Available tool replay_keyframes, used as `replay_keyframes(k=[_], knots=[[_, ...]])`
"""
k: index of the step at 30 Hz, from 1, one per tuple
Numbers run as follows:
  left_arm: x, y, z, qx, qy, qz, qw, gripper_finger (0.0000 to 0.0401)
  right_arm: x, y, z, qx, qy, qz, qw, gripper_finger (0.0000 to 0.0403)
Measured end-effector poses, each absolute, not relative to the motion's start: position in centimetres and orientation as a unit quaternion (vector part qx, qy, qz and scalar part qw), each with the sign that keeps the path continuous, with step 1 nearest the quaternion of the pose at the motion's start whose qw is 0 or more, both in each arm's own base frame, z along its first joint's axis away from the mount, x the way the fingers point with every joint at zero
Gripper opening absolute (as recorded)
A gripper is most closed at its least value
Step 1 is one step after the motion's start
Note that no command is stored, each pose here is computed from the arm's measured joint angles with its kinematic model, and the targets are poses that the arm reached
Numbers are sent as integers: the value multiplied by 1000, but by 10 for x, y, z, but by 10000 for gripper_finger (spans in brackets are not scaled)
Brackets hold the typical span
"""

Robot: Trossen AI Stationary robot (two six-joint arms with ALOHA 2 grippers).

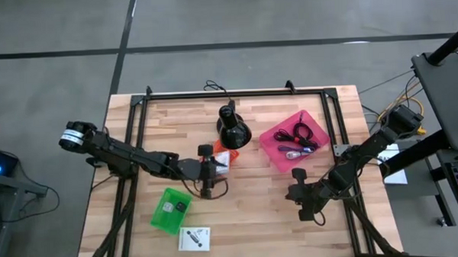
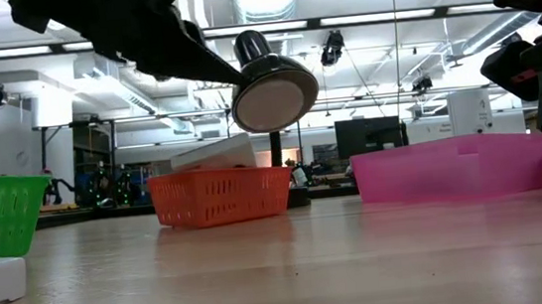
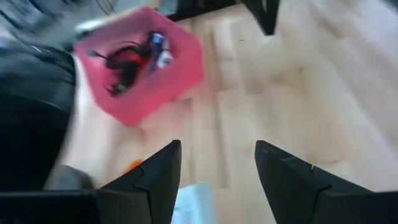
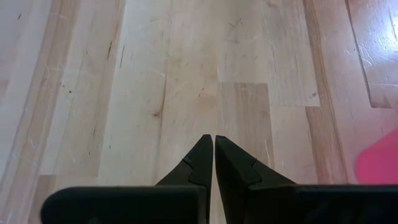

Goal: Pick and place items into bin
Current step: Put the right white card reader box into the orange bin

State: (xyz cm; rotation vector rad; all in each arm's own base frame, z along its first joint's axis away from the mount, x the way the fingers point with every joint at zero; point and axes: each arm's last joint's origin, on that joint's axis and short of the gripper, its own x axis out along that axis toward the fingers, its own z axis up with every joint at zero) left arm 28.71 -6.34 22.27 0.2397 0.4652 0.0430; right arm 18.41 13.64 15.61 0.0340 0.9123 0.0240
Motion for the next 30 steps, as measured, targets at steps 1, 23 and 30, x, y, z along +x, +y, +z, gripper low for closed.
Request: replay_keyframes(k=[1,23,30], knots=[[287,-64,223,99,233,15,967,190,184,136,156,16,441,11,898,8],[299,-61,179,76,326,-2,942,42,184,136,156,13,441,13,897,8],[300,-46,180,79,328,46,940,2,183,136,155,12,442,12,897,8]])
